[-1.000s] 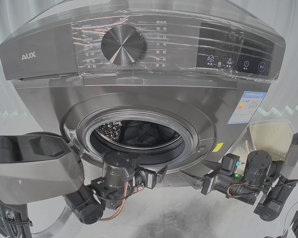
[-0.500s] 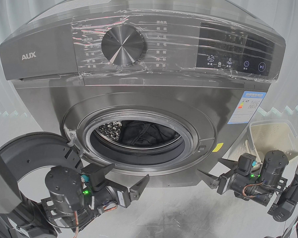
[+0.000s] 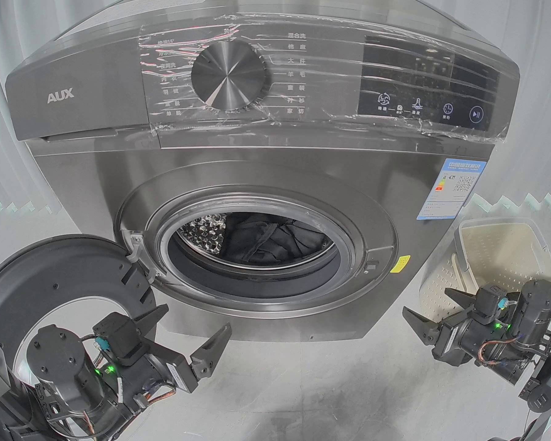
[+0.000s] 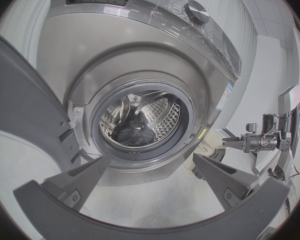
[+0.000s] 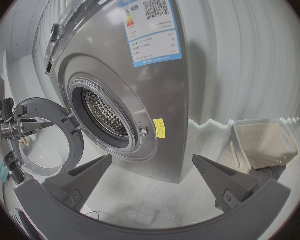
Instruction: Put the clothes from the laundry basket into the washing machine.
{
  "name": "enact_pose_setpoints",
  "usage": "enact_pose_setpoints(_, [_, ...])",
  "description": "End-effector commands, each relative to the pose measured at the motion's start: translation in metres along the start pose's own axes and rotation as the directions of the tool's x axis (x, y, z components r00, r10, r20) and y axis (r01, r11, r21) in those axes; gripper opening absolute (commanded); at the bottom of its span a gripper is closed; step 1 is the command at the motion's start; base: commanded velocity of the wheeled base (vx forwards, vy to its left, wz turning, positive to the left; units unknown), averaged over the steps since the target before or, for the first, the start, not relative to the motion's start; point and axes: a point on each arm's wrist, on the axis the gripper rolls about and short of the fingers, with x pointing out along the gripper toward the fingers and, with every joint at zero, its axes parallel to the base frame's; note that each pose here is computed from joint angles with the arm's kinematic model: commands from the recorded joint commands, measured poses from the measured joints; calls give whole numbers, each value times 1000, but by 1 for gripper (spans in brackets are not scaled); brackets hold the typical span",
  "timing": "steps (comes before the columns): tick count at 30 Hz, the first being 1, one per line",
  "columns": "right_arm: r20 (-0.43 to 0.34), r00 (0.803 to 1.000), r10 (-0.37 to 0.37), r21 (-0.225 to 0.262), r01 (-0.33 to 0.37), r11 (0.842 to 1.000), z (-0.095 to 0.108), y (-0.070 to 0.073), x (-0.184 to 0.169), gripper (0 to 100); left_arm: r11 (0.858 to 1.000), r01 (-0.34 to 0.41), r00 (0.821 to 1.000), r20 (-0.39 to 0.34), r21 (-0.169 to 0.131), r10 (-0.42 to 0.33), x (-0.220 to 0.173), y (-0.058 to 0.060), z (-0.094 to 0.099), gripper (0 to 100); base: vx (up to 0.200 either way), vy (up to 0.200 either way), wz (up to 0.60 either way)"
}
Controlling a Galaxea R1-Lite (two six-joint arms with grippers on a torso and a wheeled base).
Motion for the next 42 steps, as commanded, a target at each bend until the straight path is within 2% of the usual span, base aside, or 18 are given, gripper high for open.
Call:
enact_pose_setpoints(1, [23, 1000, -11, -2, 11, 1000, 6, -2, -15, 100, 1000, -19, 1000, -6, 5, 19, -6, 3, -2, 100, -200, 0, 0])
enact_pose_setpoints(8, [-72, 997, -26, -5, 26, 1000, 6, -6, -44, 100, 1000, 14, 996, 83, -10, -13, -20, 2, 16, 100, -200, 0, 0])
enact_pose_setpoints(11, [-77, 995, -69, -6, 68, 998, 7, -7, -56, 100, 1000, 19, 993, 119, -18, -17, -27, 3, 23, 100, -200, 0, 0])
enact_pose_setpoints(13, [-80, 993, -83, 4, 84, 996, 7, -7, -60, 100, 1000, 24, 991, 134, -18, -21, -32, 4, 27, 100, -200, 0, 0])
enact_pose_setpoints(14, [-85, 990, -113, 22, 116, 993, 6, -9, -67, 100, 1000, 23, 988, 150, -10, -21, -39, 6, 32, 100, -200, 0, 0])
enact_pose_setpoints(16, [-70, 989, -131, 33, 134, 990, 8, -10, -75, 100, 1000, 21, 987, 157, 0, -21, -48, 9, 36, 100, 0, 0, 0])
enact_pose_setpoints(21, [-38, 986, -163, 57, 165, 985, 10, -15, -94, 100, 1000, 10, 988, 154, 3, -11, -78, 21, 42, 100, 0, 0, 0])
enact_pose_setpoints(24, [-43, 983, -176, 75, 179, 981, 7, -17, -105, 100, 1000, 0, 993, 118, 11, -1, -98, 30, 38, 100, 0, 0, 0])
enact_pose_setpoints(28, [-46, 975, -216, 91, 220, 971, 2, -22, -122, 100, 998, -57, 997, 58, 8, 56, -121, 46, 27, 100, 0, 0, 0])
enact_pose_setpoints(32, [-40, 958, -284, 95, 287, 953, -9, -29, -147, 100, 993, -116, 991, 57, -11, 117, -148, 60, 15, 100, 0, 0, 0])
enact_pose_setpoints(33, [-40, 958, -284, 95, 287, 953, -9, -29, -147, 100, 993, -116, 991, 57, -11, 117, -148, 60, 15, 100, 0, 0, 0])
enact_pose_setpoints(34, [-2, 941, -339, 86, 338, 937, -15, -32, -163, 100, 985, -174, 983, 57, -14, 174, -154, 65, 10, 100, 0, 0, 0])
enact_pose_setpoints(35, [24, 932, -362, 68, 359, 931, -19, -33, -170, 100, 980, -197, 978, 62, -16, 197, -157, 66, 8, 100, 0, 0, 0])
enact_pose_setpoints(36, [37, 930, -366, 63, 364, 929, -20, -33, -173, 100, 978, -207, 976, 62, -16, 208, -158, 67, 8, 100, 0, 0, 0])
enact_pose_setpoints(37, [105, 921, -376, 38, 374, 927, -28, -32, -187, 100, 966, -258, 961, 93, -29, 259, -164, 69, 6, 100, 0, 0, 0])
enact_pose_setpoints(39, [158, 919, -362, 31, 361, 932, -38, -29, -199, 100, 952, -300, 942, 138, -60, 306, -172, 71, 4, 100, 0, 0, 0])
enact_pose_setpoints(40, [169, 915, -366, 34, 366, 930, -43, -27, -203, 100, 950, -307, 938, 146, -65, 313, -176, 72, 1, 100, 0, 0, 0])
enact_pose_setpoints(42, [182, 908, -377, 41, 376, 926, -50, -24, -209, 100, 949, -311, 943, 109, -53, 316, -182, 73, -10, 100, 0, 0, 0])
